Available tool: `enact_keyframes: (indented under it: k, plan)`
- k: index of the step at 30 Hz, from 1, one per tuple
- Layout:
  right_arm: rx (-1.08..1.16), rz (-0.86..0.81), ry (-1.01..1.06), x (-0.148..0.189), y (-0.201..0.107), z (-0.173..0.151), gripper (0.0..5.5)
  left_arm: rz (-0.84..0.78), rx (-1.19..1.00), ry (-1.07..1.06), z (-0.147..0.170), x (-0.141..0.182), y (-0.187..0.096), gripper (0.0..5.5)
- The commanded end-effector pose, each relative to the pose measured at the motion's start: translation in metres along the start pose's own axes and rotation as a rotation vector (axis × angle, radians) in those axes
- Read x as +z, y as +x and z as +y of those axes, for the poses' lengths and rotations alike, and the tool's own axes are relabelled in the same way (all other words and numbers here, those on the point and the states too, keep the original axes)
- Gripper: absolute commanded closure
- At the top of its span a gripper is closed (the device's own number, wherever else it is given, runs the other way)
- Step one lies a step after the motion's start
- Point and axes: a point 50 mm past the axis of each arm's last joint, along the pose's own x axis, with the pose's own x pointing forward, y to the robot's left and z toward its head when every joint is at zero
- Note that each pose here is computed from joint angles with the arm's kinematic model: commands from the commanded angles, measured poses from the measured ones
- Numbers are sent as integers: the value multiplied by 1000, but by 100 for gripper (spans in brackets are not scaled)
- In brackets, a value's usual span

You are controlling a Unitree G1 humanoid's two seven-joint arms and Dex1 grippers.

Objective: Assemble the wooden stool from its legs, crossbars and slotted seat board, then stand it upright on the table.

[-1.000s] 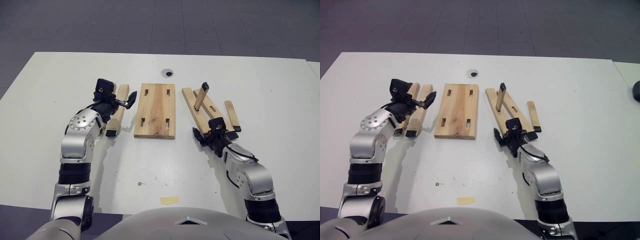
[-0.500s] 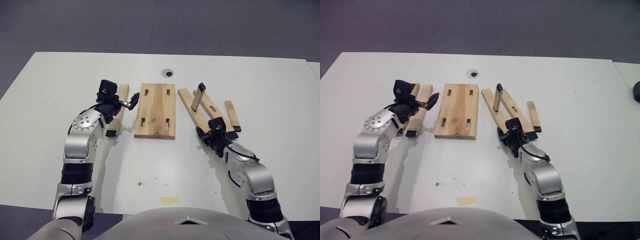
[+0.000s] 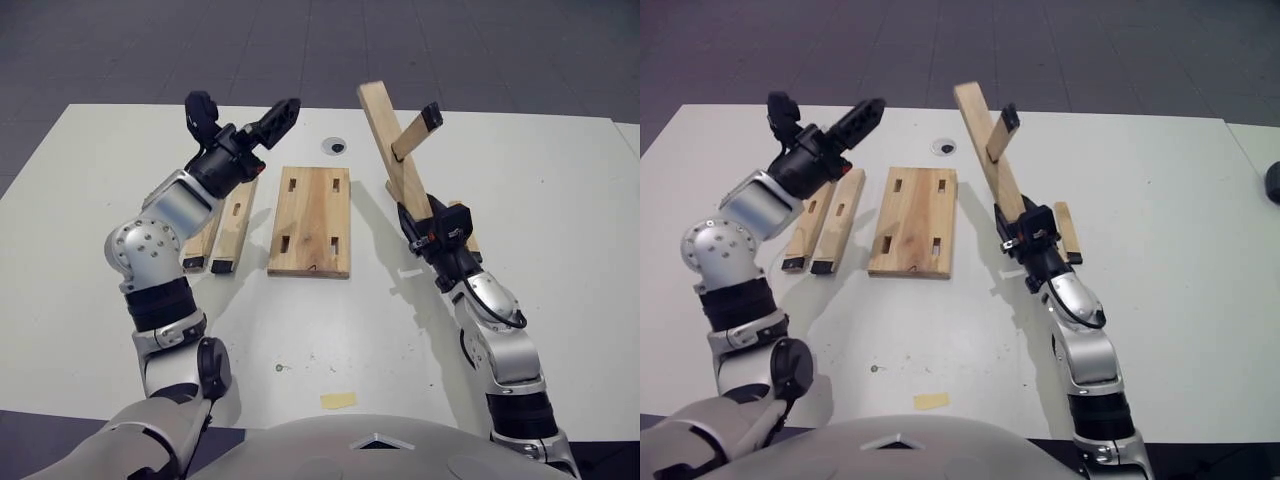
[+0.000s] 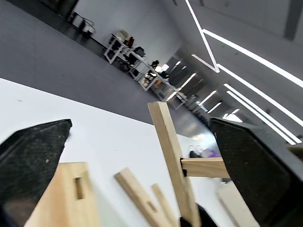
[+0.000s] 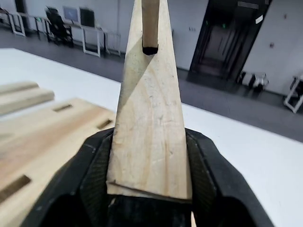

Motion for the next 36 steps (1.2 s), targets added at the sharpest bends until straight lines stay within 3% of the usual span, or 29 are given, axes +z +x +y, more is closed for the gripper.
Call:
enact_keyframes:
  k: [1,9,18,36]
  plan:
    - [87,-116,-31,13,6,11,346,51,-29,-87,-16,3,13,10]
    - [195,-143,-26,15,8,30,346,80,-37,-148,-24,-1,19,10]
    - [258,-136,73,14,7,36,346,58,-38,-144,-24,4,18,140]
    - [266,-124,66,13,6,38,346,49,-35,-58,-25,11,7,438]
